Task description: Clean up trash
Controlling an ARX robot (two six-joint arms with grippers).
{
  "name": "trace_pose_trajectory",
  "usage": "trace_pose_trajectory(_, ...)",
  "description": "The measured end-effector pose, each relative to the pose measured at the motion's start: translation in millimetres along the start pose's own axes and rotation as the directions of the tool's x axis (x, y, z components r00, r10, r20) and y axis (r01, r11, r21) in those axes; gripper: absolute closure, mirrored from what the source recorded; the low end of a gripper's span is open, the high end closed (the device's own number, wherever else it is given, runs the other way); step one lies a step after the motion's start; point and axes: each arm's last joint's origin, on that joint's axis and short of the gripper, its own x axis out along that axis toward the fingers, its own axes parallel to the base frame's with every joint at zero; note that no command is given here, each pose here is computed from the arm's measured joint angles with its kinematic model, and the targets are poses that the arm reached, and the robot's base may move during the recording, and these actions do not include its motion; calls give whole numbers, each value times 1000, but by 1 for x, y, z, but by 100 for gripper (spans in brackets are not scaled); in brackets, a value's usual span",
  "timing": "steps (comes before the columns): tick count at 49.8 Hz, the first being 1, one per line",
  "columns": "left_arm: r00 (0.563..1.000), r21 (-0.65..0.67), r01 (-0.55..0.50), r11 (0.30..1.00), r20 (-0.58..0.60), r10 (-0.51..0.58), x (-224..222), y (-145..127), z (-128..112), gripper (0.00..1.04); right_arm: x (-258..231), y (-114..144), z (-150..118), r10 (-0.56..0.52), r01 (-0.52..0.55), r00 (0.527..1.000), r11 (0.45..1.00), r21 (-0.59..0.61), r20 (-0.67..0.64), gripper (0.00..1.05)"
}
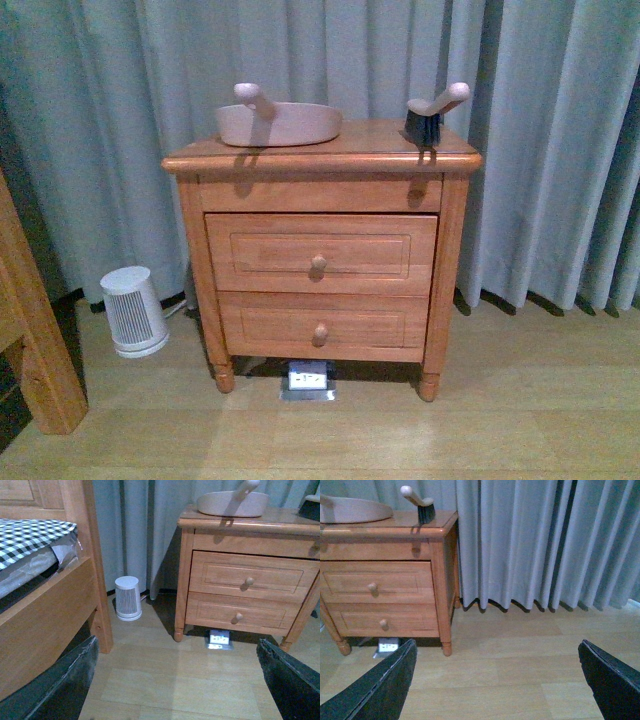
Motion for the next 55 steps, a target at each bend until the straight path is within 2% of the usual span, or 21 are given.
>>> trace_pose_trajectory(55,1000,0,0,1000,0,0,0,0,0,8,0,0,0,0,0,1000,1000,0,0,7)
